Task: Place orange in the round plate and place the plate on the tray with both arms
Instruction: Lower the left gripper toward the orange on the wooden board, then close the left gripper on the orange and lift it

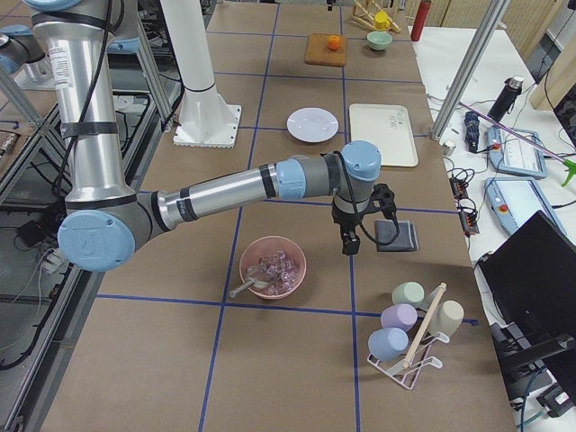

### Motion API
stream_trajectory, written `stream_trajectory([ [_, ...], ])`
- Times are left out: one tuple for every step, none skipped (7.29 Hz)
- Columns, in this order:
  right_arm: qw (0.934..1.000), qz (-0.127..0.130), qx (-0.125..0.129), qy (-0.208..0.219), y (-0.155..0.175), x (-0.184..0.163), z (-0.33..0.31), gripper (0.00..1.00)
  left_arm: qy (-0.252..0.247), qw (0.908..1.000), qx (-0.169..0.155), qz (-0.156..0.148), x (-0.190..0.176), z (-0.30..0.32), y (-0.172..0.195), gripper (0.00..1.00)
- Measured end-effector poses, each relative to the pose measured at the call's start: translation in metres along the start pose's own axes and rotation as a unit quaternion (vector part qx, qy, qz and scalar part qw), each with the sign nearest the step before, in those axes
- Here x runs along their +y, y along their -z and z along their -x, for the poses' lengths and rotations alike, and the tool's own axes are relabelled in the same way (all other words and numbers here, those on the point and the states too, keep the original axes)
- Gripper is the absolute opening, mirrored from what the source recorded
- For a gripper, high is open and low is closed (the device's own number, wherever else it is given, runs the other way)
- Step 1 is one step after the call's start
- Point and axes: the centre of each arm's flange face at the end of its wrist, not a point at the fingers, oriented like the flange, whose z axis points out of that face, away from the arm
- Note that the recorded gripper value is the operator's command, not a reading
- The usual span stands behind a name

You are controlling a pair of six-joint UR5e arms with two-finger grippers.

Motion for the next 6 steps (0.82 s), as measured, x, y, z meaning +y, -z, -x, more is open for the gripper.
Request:
stream_trajectory([
  [1.0, 0.002, 0.0, -0.001, -0.002, 0.0, 0.001, 1.0, 0.017, 0.9998, 0.002, 0.006, -0.004, -0.008, -0.013, 0.98],
  [1.0, 0.003, 0.0, 0.0, -0.004, -0.001, 0.002, 1.0, 0.028, 0.9995, 0.002, 0.012, -0.01, -0.012, -0.023, 0.98],
  [1.0, 0.004, 0.0, 0.006, -0.008, -0.003, 0.006, 1.0, 0.033, 0.9993, -0.005, 0.014, -0.018, -0.013, -0.033, 0.98],
  [0.9999, 0.004, 0.0, 0.015, -0.012, -0.005, 0.011, 1.0, 0.03, 0.9993, -0.019, 0.012, -0.025, -0.012, -0.044, 0.98],
  [0.9998, 0.003, -0.001, 0.022, -0.014, -0.005, 0.014, 1.0, 0.025, 0.9993, -0.027, 0.01, -0.029, -0.011, -0.058, 0.98],
  [0.9997, 0.002, -0.002, 0.026, -0.016, -0.006, 0.016, 1.0, 0.019, 0.9993, -0.029, 0.012, -0.033, -0.014, -0.071, 0.98],
])
